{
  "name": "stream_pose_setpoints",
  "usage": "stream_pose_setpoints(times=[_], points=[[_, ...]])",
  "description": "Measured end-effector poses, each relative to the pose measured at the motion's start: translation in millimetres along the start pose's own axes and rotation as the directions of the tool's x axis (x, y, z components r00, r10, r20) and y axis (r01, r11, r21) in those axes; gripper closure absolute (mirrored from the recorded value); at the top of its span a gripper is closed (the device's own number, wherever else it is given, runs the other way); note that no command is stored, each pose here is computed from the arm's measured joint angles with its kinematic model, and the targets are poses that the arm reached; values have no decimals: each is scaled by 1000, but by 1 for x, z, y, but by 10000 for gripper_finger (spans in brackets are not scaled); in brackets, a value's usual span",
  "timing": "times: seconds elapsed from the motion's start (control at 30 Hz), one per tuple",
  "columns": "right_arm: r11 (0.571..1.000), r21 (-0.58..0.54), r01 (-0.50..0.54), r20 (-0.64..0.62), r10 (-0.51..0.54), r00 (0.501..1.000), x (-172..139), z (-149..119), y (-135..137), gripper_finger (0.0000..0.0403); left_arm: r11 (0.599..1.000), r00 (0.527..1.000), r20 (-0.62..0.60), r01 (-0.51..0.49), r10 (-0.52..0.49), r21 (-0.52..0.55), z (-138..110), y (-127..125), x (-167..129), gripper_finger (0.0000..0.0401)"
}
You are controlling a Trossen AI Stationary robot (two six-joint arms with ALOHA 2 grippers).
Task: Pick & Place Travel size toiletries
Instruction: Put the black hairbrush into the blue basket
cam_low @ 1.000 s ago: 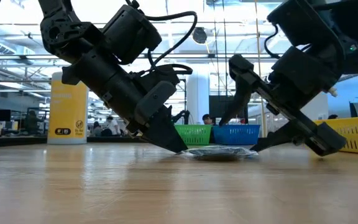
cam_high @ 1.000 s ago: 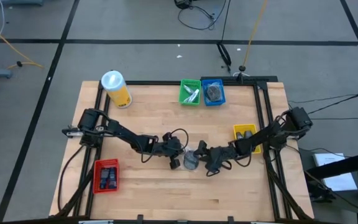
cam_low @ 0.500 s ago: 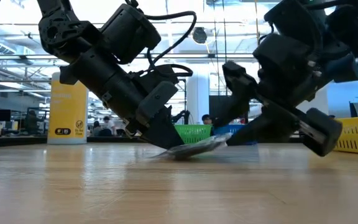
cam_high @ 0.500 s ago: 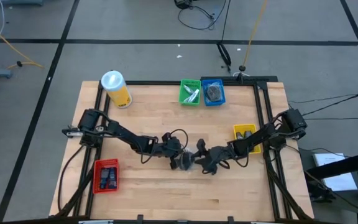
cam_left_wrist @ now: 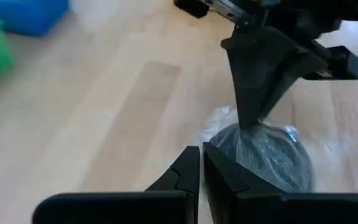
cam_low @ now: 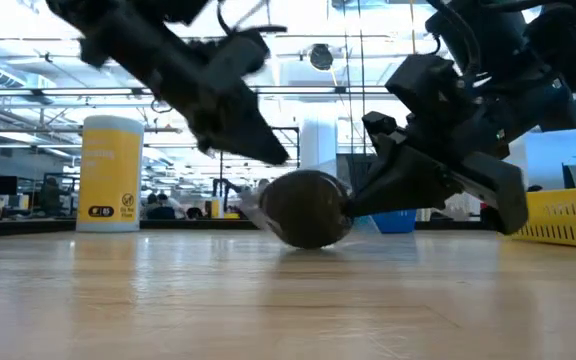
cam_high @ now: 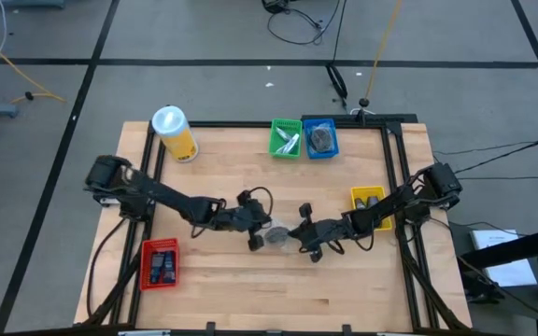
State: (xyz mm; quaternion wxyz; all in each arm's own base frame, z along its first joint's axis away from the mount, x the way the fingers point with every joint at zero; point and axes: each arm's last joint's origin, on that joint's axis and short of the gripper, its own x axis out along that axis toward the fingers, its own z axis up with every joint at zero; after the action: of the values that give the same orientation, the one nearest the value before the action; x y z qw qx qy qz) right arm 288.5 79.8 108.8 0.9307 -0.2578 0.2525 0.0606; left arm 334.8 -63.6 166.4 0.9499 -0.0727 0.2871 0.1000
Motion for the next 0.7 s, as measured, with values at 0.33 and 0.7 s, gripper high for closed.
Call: stream_pose_setpoints(times=[0.33,0.7], points=[[946,302,118,77,-148,986,-38,-20,-23,402,944,950,45,-311,308,112,-13,-32,-64,382],[631,706,322,42,-491,870,-113,-47,-82,402,913,925,61,-381,376,148,-24,-37,-57,382]])
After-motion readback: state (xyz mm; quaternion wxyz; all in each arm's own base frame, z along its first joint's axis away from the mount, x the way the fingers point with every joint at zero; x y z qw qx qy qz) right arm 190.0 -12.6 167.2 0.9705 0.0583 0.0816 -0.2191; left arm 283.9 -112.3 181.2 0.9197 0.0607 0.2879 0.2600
